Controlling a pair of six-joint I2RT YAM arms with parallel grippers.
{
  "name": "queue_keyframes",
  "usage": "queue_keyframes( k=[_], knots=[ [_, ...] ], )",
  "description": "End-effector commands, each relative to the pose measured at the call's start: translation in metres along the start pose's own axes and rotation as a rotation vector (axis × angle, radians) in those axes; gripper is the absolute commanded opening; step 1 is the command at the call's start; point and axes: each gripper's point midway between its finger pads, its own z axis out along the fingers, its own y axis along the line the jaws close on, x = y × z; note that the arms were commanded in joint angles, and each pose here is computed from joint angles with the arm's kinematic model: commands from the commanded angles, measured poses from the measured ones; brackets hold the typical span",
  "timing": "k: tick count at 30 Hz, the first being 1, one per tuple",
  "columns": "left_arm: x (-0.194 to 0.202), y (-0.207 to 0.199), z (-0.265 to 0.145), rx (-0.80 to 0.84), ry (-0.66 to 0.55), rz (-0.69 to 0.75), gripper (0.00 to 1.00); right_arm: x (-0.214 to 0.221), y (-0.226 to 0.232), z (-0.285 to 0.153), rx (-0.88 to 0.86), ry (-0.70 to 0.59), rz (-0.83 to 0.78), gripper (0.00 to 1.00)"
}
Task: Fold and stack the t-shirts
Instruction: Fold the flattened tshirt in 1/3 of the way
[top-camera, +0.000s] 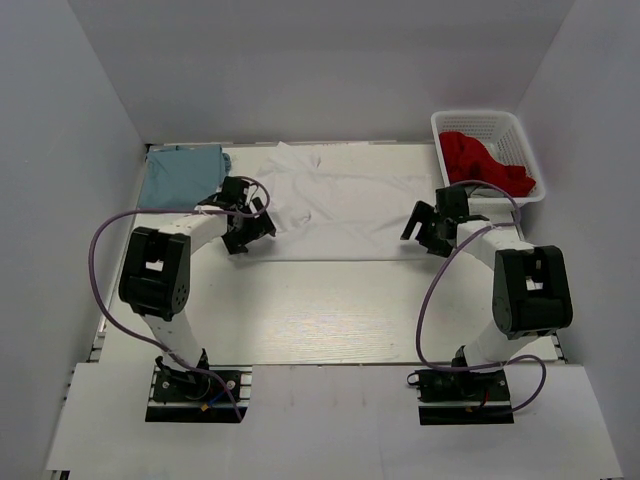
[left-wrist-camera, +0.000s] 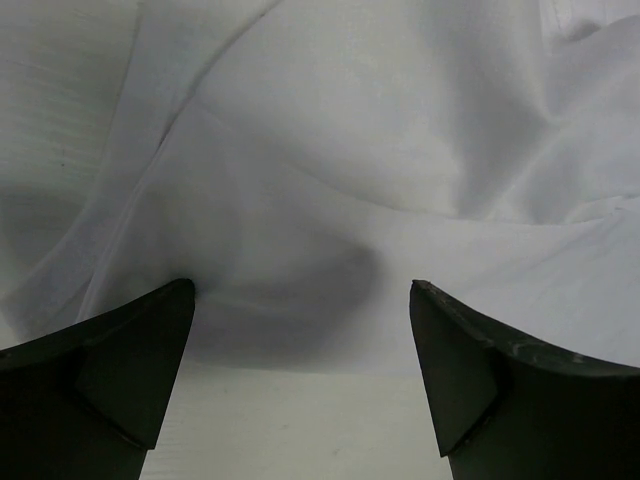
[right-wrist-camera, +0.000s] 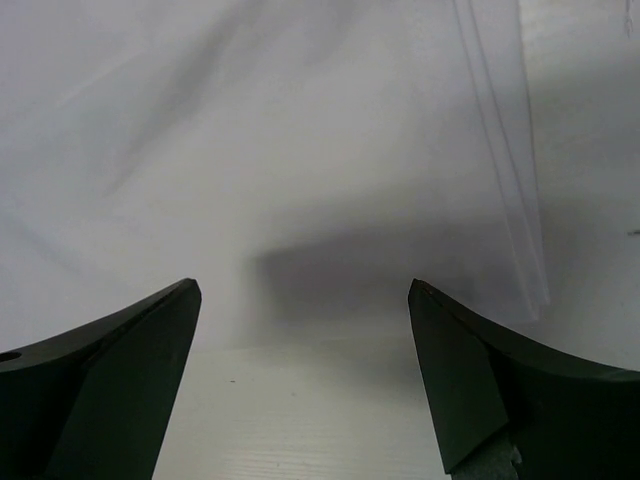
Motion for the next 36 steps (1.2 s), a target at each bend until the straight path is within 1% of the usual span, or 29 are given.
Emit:
queue_keyframes(
  k=[1,2,3,5,7,8,9,10,11,12,15,16,18,19,20,22,23,24,25,26,27,28,29,31,32,33,34,35,36],
  knots=[
    [0.024,0.020,0.002,-0.040,0.047,-0.020,1.00,0.010,-0.021,0.009,0.088,-0.005,0.031,0.90],
    [0.028,0.024,0.004,-0.055,0.051,-0.030,1.00,0.016,-0.026,0.009,0.113,0.006,0.031,0.90],
    [0.029,0.026,0.001,-0.055,0.050,-0.030,1.00,0.033,-0.034,0.009,0.132,0.046,0.034,0.90],
    [0.040,0.037,-0.003,-0.085,0.064,-0.039,1.00,0.046,-0.036,0.007,0.127,0.068,0.050,0.90],
    [0.047,0.042,-0.011,-0.084,0.063,-0.051,1.00,0.075,-0.052,-0.001,0.153,0.116,0.067,0.90],
    [0.053,0.048,-0.014,-0.100,0.067,-0.051,1.00,0.075,-0.049,-0.004,0.141,0.114,0.068,0.90],
    [0.056,0.050,-0.018,-0.098,0.065,-0.051,1.00,0.089,-0.053,-0.011,0.137,0.127,0.068,0.90],
    [0.068,0.060,-0.020,-0.112,0.081,-0.060,1.00,0.095,-0.050,-0.015,0.108,0.137,0.072,0.90],
    [0.076,0.068,-0.025,-0.133,0.089,-0.060,1.00,0.111,-0.057,-0.018,0.117,0.162,0.064,0.90],
    [0.081,0.072,-0.030,-0.139,0.095,-0.069,1.00,0.122,-0.052,-0.024,0.073,0.181,0.052,0.90],
    [0.106,0.089,-0.054,-0.156,0.111,-0.098,1.00,0.142,-0.045,-0.043,0.008,0.199,0.032,0.90],
    [0.111,0.090,-0.067,-0.127,0.092,-0.109,1.00,0.148,-0.041,-0.054,-0.014,0.204,0.010,0.90],
    [0.120,0.096,-0.085,-0.125,0.087,-0.137,1.00,0.146,-0.033,-0.070,-0.049,0.177,-0.023,0.90],
    [0.121,0.094,-0.094,-0.098,0.070,-0.147,1.00,0.135,-0.025,-0.082,-0.082,0.118,-0.042,0.90],
    [0.111,0.085,-0.112,-0.031,-0.003,-0.146,1.00,0.137,-0.025,-0.090,-0.077,0.132,-0.059,0.90],
    [0.100,0.080,-0.127,0.022,-0.082,-0.145,1.00,0.118,-0.012,-0.105,-0.121,0.055,-0.087,0.90],
    [0.089,0.070,-0.136,0.066,-0.129,-0.145,1.00,0.109,-0.005,-0.109,-0.138,0.025,-0.109,0.90],
    [0.069,0.058,-0.146,0.116,-0.205,-0.132,1.00,0.097,0.001,-0.114,-0.155,-0.008,-0.118,0.90],
    [0.058,0.054,-0.150,0.128,-0.250,-0.121,1.00,0.090,0.005,-0.116,-0.161,-0.032,-0.133,0.90],
    [0.050,0.048,-0.150,0.136,-0.260,-0.121,1.00,0.075,0.012,-0.118,-0.172,-0.076,-0.140,0.90],
    [0.033,0.037,-0.157,0.151,-0.298,-0.107,1.00,0.063,0.011,-0.115,-0.136,-0.102,-0.134,0.90],
    [0.024,0.032,-0.142,0.130,-0.278,-0.087,1.00,0.052,0.015,-0.114,-0.139,-0.128,-0.126,0.90],
    [0.004,0.017,-0.149,0.142,-0.300,-0.057,1.00,0.040,0.017,-0.107,-0.109,-0.137,-0.105,0.90],
    [-0.019,0.009,-0.137,0.090,-0.303,-0.034,1.00,0.003,0.026,-0.112,-0.076,-0.223,-0.096,0.90],
    [-0.041,0.001,-0.122,0.055,-0.292,-0.034,1.00,0.003,0.024,-0.098,-0.043,-0.189,-0.092,0.90],
    [-0.050,-0.004,-0.112,0.042,-0.281,-0.013,1.00,-0.016,0.027,-0.099,-0.013,-0.232,-0.069,0.90],
    [-0.064,-0.004,-0.104,0.008,-0.293,-0.024,1.00,-0.031,0.031,-0.102,0.003,-0.263,-0.055,0.90],
    [-0.094,-0.021,-0.111,0.015,-0.344,-0.019,1.00,-0.033,0.030,-0.091,0.025,-0.241,-0.058,0.90],
    [-0.100,-0.015,-0.078,-0.061,-0.310,-0.018,1.00,-0.044,0.031,-0.085,0.051,-0.246,-0.048,0.90]
  ],
)
